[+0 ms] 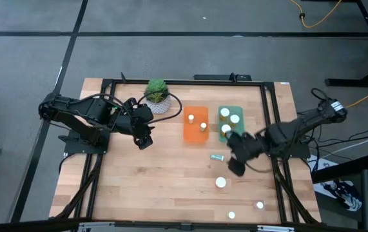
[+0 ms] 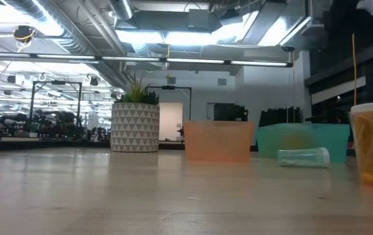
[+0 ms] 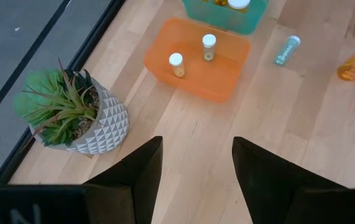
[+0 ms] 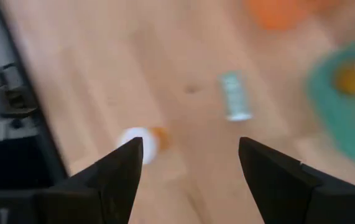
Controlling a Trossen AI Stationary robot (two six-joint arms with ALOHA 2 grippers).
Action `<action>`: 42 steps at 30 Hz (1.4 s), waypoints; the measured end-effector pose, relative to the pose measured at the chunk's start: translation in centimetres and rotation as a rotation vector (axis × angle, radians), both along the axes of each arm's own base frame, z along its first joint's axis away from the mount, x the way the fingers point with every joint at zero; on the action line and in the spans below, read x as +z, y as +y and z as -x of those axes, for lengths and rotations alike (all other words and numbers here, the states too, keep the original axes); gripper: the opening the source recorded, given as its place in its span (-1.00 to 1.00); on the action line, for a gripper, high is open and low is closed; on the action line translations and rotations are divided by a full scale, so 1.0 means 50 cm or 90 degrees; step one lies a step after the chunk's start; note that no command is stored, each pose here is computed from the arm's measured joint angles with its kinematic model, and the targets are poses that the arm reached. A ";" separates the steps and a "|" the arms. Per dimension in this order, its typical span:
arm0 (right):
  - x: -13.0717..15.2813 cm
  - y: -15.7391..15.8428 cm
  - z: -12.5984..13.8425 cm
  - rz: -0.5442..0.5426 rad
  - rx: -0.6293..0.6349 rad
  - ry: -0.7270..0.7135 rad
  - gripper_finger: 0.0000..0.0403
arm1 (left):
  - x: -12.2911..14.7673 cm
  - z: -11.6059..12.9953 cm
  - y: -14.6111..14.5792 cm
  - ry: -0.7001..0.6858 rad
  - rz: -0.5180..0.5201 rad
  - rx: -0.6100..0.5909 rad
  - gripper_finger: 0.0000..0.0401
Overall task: Pick and place medicine bottles into bin by pill shape (circle, oval)
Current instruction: Put the large orange bottle into the green bin
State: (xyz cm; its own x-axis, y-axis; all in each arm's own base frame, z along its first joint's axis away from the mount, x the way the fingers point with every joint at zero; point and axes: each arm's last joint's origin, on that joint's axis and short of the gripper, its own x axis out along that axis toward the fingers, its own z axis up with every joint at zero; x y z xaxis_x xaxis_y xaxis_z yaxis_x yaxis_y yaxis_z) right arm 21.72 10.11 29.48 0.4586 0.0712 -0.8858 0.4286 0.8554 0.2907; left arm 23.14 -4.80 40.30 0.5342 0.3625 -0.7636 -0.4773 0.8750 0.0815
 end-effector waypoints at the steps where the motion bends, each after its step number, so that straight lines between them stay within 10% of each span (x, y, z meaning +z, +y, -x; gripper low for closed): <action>1: -0.001 0.017 -0.002 -0.003 0.017 -0.014 0.33 | 0.000 0.000 0.000 0.000 0.000 0.000 -0.07; 21: -0.079 0.171 0.000 -0.054 0.110 0.046 0.33 | 0.000 0.000 0.000 0.002 -0.002 -0.004 -0.07; 42: -0.157 0.194 -0.037 -0.025 -0.001 0.099 0.73 | 0.000 0.000 0.000 0.002 -0.002 -0.003 -0.07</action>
State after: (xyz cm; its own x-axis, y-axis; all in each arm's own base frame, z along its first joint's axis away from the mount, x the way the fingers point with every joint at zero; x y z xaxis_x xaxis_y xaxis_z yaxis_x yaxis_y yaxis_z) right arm 23.54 19.79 21.63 0.3169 0.1061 -0.9425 0.4723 0.8441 0.2538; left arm 23.14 -4.80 40.30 0.5342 0.3623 -0.7638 -0.4724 0.8772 0.0857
